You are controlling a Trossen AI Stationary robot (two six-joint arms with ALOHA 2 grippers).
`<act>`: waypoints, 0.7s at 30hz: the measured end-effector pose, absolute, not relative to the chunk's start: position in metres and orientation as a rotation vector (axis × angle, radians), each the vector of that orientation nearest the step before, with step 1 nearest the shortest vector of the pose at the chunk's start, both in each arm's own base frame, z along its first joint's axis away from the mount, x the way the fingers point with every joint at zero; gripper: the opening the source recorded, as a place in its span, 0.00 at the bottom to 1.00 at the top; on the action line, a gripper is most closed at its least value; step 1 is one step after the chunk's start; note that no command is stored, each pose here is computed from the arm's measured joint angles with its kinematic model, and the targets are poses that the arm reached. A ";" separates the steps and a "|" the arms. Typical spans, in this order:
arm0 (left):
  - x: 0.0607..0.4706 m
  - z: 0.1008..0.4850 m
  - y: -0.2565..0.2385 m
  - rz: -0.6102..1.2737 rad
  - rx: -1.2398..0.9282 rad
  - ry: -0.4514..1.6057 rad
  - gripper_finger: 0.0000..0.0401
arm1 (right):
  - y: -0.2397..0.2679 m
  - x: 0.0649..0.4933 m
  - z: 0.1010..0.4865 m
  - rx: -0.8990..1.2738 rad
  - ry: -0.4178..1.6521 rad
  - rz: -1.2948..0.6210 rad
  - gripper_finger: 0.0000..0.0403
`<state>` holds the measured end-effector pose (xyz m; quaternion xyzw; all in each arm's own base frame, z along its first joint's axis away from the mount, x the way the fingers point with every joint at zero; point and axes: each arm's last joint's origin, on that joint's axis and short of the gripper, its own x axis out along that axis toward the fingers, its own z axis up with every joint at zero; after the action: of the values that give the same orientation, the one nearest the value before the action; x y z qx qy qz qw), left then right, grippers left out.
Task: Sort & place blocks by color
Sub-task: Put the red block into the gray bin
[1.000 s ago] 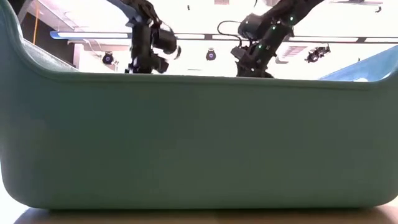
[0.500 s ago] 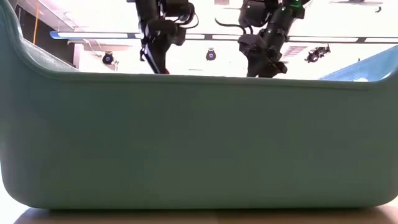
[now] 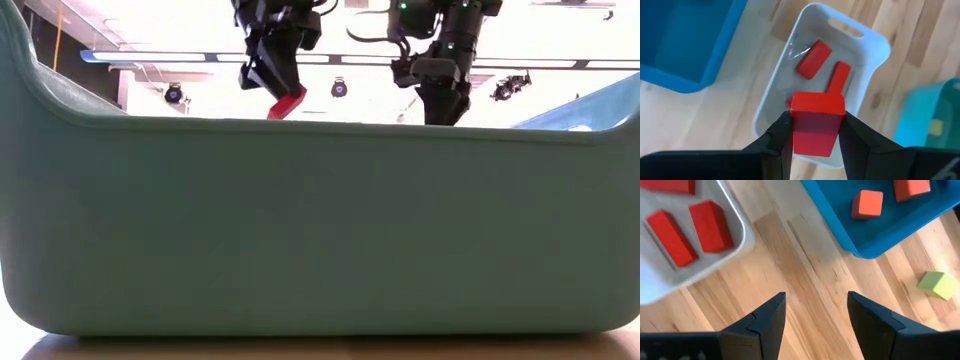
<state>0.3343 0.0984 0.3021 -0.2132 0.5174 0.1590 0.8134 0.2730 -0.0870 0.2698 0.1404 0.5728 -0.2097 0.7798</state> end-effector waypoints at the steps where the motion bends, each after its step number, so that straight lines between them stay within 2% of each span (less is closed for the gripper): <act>1: 0.336 0.302 0.097 0.349 -0.474 1.093 0.24 | -0.087 0.272 0.270 0.294 1.248 -0.446 0.50; 8: 0.348 0.298 0.087 0.393 -0.582 1.039 0.24 | -0.085 0.266 0.268 0.246 1.329 -0.411 0.50; 21: 0.378 0.256 0.054 0.382 -0.613 1.155 0.24 | -0.086 0.263 0.267 0.233 1.357 -0.483 0.50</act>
<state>0.3782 0.0545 0.2556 -0.2834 0.5339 0.1765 0.7768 0.2627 -0.0860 0.2673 0.1063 0.6200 -0.2207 0.7454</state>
